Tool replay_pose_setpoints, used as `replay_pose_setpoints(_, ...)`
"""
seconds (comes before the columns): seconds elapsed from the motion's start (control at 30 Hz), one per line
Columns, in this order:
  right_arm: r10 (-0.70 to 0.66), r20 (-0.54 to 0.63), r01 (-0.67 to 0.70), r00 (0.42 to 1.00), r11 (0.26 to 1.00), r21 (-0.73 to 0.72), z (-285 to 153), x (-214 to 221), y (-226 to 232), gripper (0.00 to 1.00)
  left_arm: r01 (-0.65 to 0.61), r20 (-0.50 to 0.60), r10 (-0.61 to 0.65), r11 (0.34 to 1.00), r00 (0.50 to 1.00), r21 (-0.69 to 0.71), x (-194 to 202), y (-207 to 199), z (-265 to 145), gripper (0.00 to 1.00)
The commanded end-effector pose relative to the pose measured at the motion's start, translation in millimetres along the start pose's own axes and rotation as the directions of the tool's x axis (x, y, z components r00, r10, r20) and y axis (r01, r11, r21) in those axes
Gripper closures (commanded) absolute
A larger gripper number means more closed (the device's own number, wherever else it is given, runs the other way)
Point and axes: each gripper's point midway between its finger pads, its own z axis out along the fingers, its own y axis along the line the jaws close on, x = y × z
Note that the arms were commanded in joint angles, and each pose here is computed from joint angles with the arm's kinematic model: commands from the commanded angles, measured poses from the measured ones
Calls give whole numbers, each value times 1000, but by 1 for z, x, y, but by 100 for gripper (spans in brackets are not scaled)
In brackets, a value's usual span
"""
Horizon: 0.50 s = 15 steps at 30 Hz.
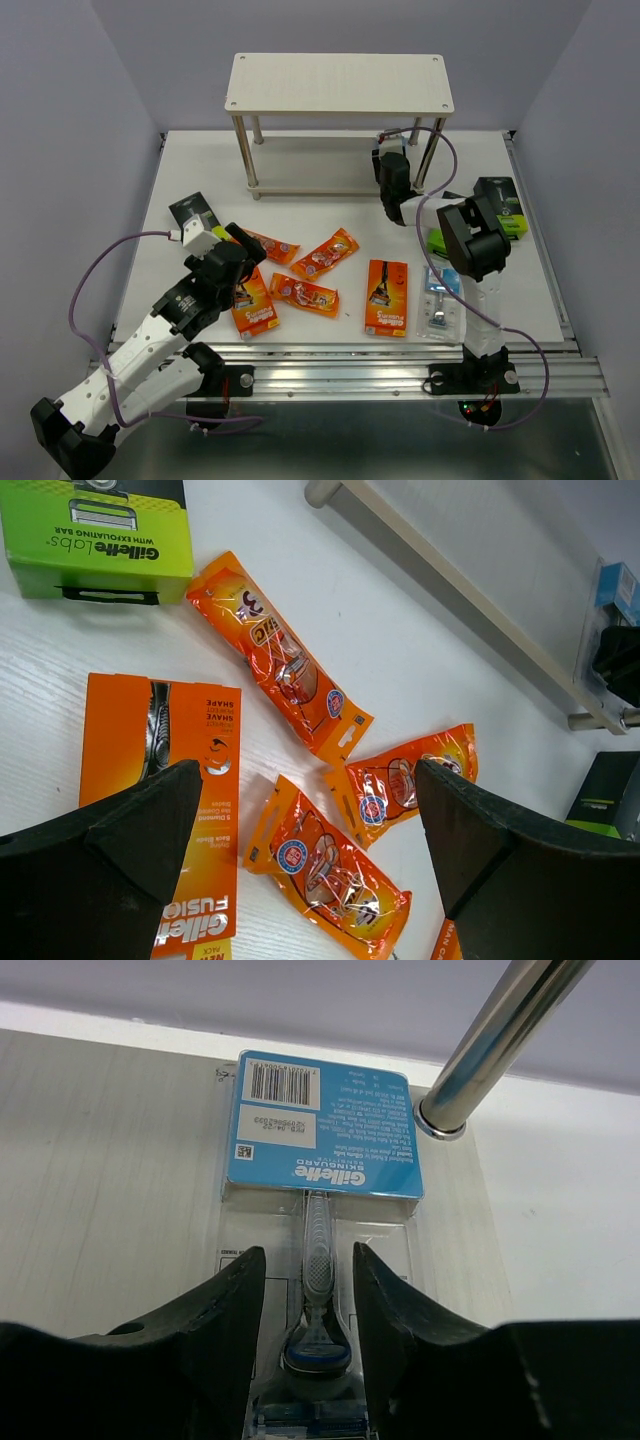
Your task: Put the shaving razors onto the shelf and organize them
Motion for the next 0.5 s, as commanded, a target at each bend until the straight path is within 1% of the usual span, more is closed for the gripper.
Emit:
replay_pose_setpoints(0.0, -1, -2, 1, 1000, 1000, -2, -7, -13, -9, 53, 26, 56, -27, 999, 998, 18, -18, -9, -2, 1)
replay_pose_setpoints(0.3, 46, 53, -45, 998, 999, -21, -17, -45, -14, 48, 31, 53, -32, 999, 998, 26, -18, -10, -3, 1)
replay_pose_setpoints(0.37, 47, 62, -46, 997, 999, -22, -19, -51, -15, 44, 33, 52, -34, 999, 998, 30, -18, -10, -3, 1)
replay_pose_setpoints(0.43, 45, 62, -43, 997, 998, -35, -23, -52, -11, 44, 34, 51, -36, 999, 998, 31, -18, -10, -4, 1)
replay_pose_setpoints(0.47, 42, 57, -40, 997, 999, -36, -25, -51, -11, 41, 36, 50, -38, 999, 998, 31, -17, -10, -3, 1)
